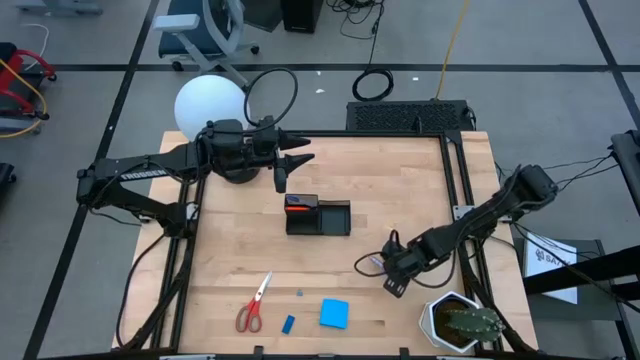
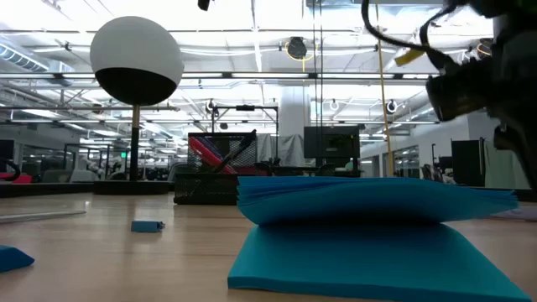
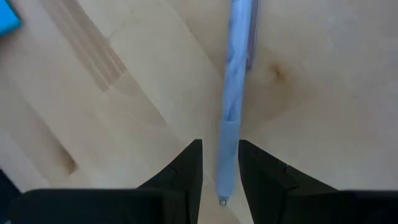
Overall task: Pick and place office supplies into organizer
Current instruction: Put the purple pen into the desk organizer
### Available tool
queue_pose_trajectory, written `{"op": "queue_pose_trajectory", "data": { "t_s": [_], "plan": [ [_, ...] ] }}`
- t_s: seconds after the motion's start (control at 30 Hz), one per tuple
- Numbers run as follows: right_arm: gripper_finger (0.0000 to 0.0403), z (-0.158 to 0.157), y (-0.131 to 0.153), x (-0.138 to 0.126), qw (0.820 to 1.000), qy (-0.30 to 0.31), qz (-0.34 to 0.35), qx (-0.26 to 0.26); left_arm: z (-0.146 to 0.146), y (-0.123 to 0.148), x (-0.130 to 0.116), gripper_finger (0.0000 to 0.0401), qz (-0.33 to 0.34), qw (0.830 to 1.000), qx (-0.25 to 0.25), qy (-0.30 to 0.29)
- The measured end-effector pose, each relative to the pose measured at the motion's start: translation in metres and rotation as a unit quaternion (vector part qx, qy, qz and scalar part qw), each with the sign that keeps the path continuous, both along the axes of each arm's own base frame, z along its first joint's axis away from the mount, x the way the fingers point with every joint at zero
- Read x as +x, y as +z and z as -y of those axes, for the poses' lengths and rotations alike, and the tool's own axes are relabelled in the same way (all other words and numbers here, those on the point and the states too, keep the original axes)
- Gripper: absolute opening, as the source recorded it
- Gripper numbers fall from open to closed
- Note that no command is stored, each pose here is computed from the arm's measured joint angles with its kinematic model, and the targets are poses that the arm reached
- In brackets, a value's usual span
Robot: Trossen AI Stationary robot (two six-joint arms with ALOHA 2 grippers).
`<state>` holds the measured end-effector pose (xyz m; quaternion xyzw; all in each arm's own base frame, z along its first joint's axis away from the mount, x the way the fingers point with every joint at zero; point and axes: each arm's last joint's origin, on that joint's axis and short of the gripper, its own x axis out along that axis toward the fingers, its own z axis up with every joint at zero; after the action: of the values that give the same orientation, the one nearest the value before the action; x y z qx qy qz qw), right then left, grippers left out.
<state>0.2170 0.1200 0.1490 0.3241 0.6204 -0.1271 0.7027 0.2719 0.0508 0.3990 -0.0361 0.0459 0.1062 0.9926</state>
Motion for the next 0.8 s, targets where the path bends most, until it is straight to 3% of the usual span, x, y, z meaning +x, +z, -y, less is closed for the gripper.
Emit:
{"op": "queue_pose_trajectory", "data": {
  "t_s": [0.4, 0.63, 0.8],
  "plan": [
    [0.009, -0.004, -0.024, 0.007, 0.999, -0.005, -0.042, 0.003, 0.0, -0.001, 0.0, 0.0186, -0.003, 1.0, -0.002, 0.0],
    [0.002, -0.001, -0.022, 0.008, 0.999, -0.011, -0.04, 0.012, 0.0, -0.001, 0.0, 0.0186, -0.003, 1.0, -0.002, 0.0],
    [0.0023, 0.002, -0.021, 0.01, 0.999, -0.018, -0.037, 0.019, 0.0, -0.001, 0.0, 0.0187, -0.003, 1.0, -0.006, 0.001]
  ]
}}
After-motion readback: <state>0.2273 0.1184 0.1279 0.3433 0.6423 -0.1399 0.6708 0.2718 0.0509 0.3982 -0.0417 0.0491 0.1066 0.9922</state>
